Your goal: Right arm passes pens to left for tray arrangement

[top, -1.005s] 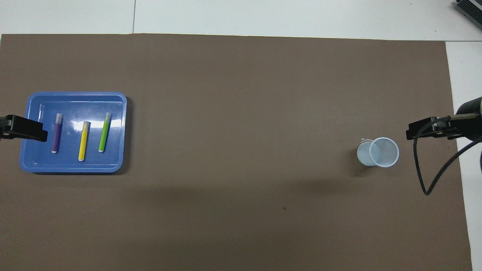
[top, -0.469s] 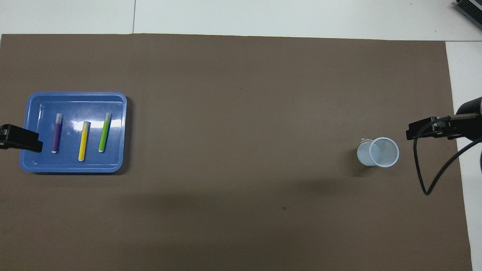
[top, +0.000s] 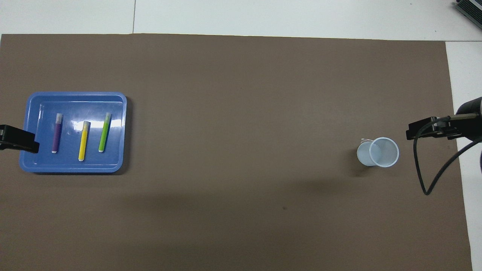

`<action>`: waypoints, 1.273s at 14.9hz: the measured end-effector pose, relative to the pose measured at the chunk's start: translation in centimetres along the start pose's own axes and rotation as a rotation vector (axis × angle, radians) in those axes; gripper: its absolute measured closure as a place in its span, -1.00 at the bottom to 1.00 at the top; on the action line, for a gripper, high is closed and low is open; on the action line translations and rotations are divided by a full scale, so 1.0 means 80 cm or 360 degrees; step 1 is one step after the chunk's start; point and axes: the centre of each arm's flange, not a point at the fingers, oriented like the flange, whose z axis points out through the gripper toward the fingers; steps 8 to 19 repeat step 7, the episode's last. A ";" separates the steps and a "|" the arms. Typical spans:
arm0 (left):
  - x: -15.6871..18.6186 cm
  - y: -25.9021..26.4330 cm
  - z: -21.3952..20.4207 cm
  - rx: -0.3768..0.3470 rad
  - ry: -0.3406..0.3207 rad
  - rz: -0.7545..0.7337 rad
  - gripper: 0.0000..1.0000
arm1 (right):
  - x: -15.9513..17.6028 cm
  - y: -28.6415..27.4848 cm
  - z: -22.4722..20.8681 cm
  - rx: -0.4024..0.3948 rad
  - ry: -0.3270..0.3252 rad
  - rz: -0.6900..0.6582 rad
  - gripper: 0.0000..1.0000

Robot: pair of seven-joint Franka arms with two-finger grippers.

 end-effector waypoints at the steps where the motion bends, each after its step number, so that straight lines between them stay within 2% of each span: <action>1: 0.000 0.000 0.000 0.0000 0.0000 -0.0001 -1.00 | 0.000 0.000 0.000 0.0000 0.0000 0.0000 -1.00; 19: 0.000 -0.003 0.000 -0.0001 0.0000 -0.0008 -1.00 | 0.000 0.000 0.000 0.0000 0.0000 0.0000 -1.00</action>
